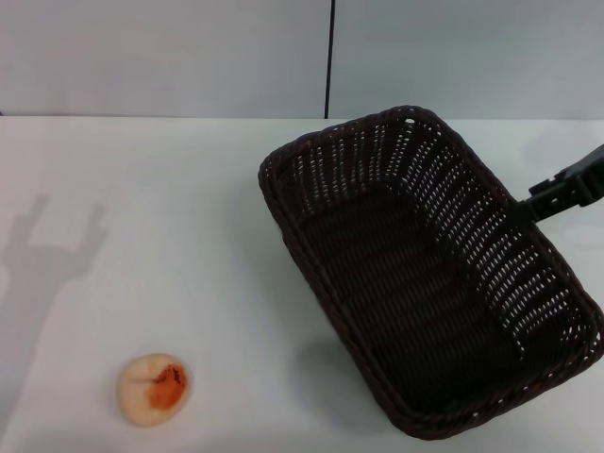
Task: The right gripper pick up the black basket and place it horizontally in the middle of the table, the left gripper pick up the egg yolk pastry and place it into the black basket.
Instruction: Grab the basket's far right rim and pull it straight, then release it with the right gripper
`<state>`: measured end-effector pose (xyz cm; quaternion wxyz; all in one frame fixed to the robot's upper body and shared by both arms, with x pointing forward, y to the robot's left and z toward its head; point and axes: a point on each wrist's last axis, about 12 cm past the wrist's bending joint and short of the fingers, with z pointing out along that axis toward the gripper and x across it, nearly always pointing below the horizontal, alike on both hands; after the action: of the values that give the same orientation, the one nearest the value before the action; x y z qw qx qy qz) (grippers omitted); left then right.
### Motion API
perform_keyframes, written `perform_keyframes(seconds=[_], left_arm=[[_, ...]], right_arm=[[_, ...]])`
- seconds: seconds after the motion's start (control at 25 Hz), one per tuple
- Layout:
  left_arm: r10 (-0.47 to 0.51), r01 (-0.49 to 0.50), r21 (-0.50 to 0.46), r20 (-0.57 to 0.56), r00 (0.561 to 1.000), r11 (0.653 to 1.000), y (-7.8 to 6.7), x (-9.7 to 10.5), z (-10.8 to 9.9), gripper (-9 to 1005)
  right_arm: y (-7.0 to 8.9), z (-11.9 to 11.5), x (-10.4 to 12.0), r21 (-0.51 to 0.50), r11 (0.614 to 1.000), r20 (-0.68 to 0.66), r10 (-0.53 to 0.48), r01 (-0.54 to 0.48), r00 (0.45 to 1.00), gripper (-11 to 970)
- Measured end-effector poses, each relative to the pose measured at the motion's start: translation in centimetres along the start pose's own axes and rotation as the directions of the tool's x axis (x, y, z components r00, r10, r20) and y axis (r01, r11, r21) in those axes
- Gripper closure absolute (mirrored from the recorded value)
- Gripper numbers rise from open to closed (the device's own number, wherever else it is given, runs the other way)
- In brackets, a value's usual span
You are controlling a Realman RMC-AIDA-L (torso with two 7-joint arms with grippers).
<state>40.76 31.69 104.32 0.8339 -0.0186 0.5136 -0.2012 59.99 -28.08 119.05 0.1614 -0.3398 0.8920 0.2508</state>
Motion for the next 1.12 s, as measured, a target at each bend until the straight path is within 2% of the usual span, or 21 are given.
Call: perform_keyframes(seconds=[0.4,0.64,0.88,1.12], left_arm=[[-0.002,0.002,-0.003,-0.004,1.000,1.000,0.0,0.1,0.0,184],[-0.002,0.002,-0.010,-0.013,1.000,1.000,0.1,0.1,-0.1,184],[0.000,-0.001,-0.022,-0.026,1.000,1.000,0.2,0.2,-0.2,184],[-0.003,0.002,-0.024,-0.039,0.999,1.000,0.2,0.5,-0.1,184]], right_arm=[[0.0,1.6,0.6,-0.023,0.999,-0.023,0.030,-0.031,0.999,307],[-0.3,3.1,1.1,0.007,0.998,-0.059,0.058,-0.058,0.997,306],[0.2,4.5,1.1,0.018,0.999,-0.102,0.032,-0.030,0.994,307],[0.3,4.6,1.0,0.019,1.000,-0.105,0.024,-0.022,0.994,471]])
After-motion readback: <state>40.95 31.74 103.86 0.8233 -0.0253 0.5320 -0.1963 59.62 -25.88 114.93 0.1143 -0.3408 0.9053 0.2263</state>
